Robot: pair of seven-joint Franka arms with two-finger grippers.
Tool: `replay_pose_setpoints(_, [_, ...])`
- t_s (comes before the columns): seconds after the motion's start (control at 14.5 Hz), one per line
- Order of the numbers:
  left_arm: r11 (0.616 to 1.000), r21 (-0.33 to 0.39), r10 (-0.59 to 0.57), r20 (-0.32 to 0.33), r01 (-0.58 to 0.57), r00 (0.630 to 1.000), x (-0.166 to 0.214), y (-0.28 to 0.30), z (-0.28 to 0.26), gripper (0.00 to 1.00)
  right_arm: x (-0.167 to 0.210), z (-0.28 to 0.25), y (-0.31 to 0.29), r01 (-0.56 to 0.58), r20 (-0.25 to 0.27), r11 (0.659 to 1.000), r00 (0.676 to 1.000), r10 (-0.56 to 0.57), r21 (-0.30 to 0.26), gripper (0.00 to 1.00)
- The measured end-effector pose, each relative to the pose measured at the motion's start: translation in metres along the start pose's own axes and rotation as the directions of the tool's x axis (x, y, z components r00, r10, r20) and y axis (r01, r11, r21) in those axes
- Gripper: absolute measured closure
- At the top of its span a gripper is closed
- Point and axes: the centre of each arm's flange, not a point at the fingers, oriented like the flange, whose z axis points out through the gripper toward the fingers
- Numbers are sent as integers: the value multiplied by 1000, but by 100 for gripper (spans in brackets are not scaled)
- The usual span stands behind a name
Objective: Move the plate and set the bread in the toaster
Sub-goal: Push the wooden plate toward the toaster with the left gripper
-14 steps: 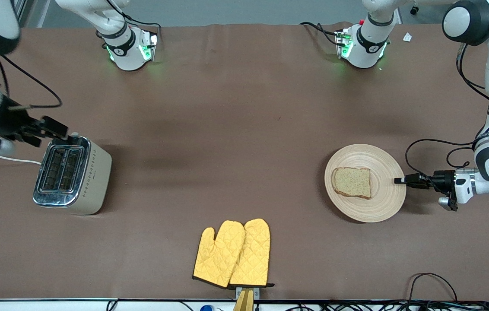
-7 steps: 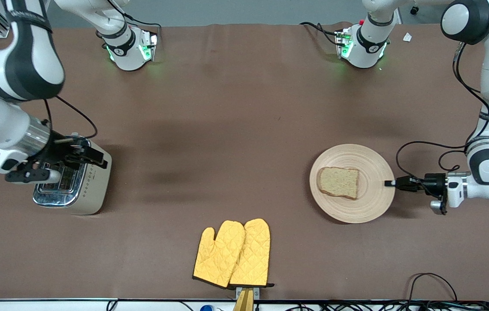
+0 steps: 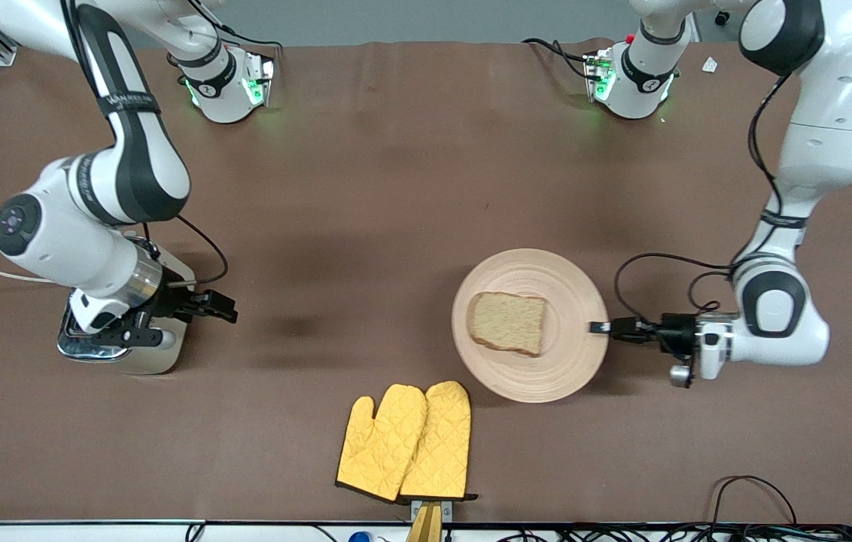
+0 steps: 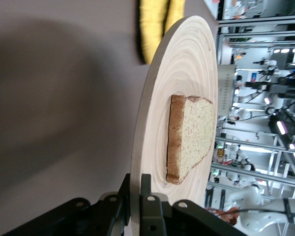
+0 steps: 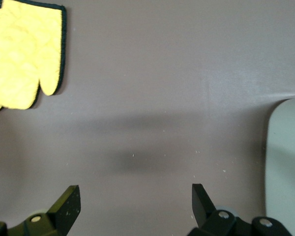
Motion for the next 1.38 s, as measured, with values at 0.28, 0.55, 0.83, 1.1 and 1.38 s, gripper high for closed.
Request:
replay_pose_setpoints(0.28, [999,-35,-25,-74,22,997,10,39,119,90,4,31,3,-30,-7,1000,1000,30,-9,0])
replay_pose_setpoints(0.55, [995,-17,-96,-141,94,985,-7,45,221,90,-4,51,8,-52,29,998,998,52,-22,0])
replay_pose_setpoints(0.83, [989,71,-112,-202,129,973,-34,51,298,90,-15,66,8,-63,59,997,996,65,-33,0])
replay_pose_setpoints(1.1, [986,98,-112,-203,134,973,-54,59,339,90,-21,70,-20,-101,37,995,994,102,-29,0])
replay_pose_setpoints(1.38, [986,100,-109,-211,132,971,-52,59,337,74,-32,78,-62,-101,-5,995,995,101,-13,2])
